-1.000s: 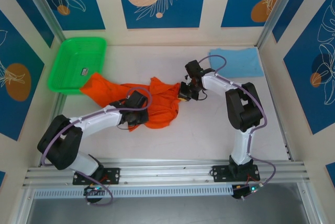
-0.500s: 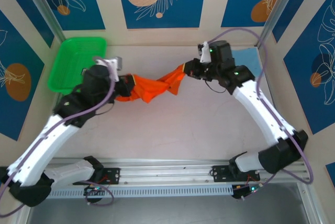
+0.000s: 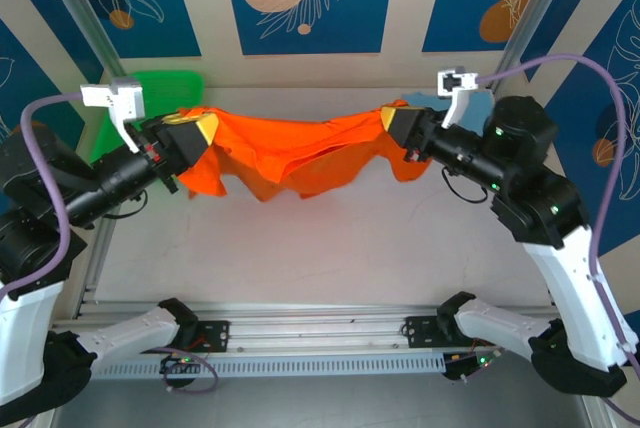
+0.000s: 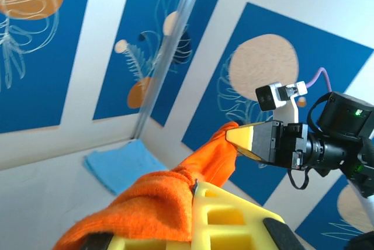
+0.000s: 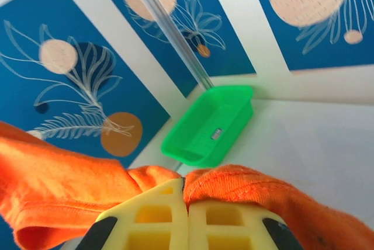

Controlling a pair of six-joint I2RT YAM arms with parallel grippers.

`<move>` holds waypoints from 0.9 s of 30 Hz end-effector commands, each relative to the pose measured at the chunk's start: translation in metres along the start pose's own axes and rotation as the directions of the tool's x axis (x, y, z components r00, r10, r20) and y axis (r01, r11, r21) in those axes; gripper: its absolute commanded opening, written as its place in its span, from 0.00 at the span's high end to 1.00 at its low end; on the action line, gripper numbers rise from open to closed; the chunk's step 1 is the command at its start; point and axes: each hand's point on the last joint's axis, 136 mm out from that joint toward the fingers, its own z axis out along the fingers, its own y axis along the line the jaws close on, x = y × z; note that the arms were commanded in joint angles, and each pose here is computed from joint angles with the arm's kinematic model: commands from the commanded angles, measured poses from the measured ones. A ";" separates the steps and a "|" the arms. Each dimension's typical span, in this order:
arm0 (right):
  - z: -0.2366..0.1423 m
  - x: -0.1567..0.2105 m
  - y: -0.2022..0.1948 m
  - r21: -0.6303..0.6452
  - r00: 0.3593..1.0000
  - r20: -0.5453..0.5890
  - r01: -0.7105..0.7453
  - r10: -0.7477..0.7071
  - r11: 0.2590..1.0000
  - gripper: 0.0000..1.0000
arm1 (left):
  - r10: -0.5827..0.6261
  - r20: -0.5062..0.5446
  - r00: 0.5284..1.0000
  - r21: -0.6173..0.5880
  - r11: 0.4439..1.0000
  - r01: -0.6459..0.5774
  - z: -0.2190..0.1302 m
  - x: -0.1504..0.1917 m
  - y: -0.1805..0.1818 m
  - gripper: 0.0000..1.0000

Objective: Fold and stack the t-shirts

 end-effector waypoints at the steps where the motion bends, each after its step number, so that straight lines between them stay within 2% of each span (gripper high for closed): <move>1: -0.023 -0.016 0.013 -0.005 0.996 0.072 0.056 -0.056 0.998 1.00 | 0.013 0.031 0.999 0.100 0.995 -0.017 -0.011 -0.015 -0.024 1.00; 5: -0.029 -0.024 0.010 0.035 0.991 0.111 0.074 -0.077 0.997 1.00 | -0.011 0.025 1.000 0.084 0.996 0.008 -0.001 -0.017 -0.020 1.00; 8: -0.014 -0.026 -0.003 0.104 0.990 0.096 0.089 -0.099 0.991 1.00 | -0.030 -0.003 1.000 -0.070 0.997 0.030 0.018 -0.010 0.013 1.00; 10: 0.007 -0.025 -0.025 0.199 0.992 0.071 0.089 -0.105 0.976 1.00 | -0.033 -0.018 0.999 -0.207 0.978 0.029 0.031 -0.003 0.043 1.00; 14: 0.064 -0.020 -0.084 0.378 0.993 -0.042 0.119 -0.112 0.918 1.00 | -0.027 -0.065 0.998 -0.487 0.873 -0.008 0.063 0.016 0.115 0.98; 17: 0.117 -0.006 -0.145 0.462 0.990 -0.135 0.090 -0.031 0.882 1.00 | -0.150 -0.106 0.983 -0.593 0.803 0.058 0.095 0.039 0.180 0.96; 20: 0.171 0.017 -0.214 0.543 0.971 -0.228 0.067 0.070 0.837 1.00 | -0.311 -0.105 0.945 -0.752 0.646 0.129 0.113 0.078 0.282 0.94; 22: 0.206 0.034 -0.265 0.595 0.952 -0.273 0.056 0.136 0.802 0.96 | -0.411 -0.093 0.907 -0.827 0.539 0.160 0.121 0.108 0.346 0.82; 23: 0.222 0.047 -0.294 0.626 0.935 -0.299 0.043 0.189 0.779 0.81 | -0.451 -0.098 0.887 -0.846 0.508 0.165 0.128 0.120 0.375 0.73; 25: 0.239 0.055 -0.329 0.662 0.909 -0.312 -0.003 0.278 0.750 0.48 | -0.538 -0.121 0.834 -0.896 0.420 0.141 0.129 0.142 0.416 0.36; 27: 0.235 0.052 -0.349 0.684 0.902 -0.258 -0.084 0.347 0.725 0.28 | -0.569 -0.139 0.811 -0.929 0.359 0.092 0.122 0.148 0.435 0.03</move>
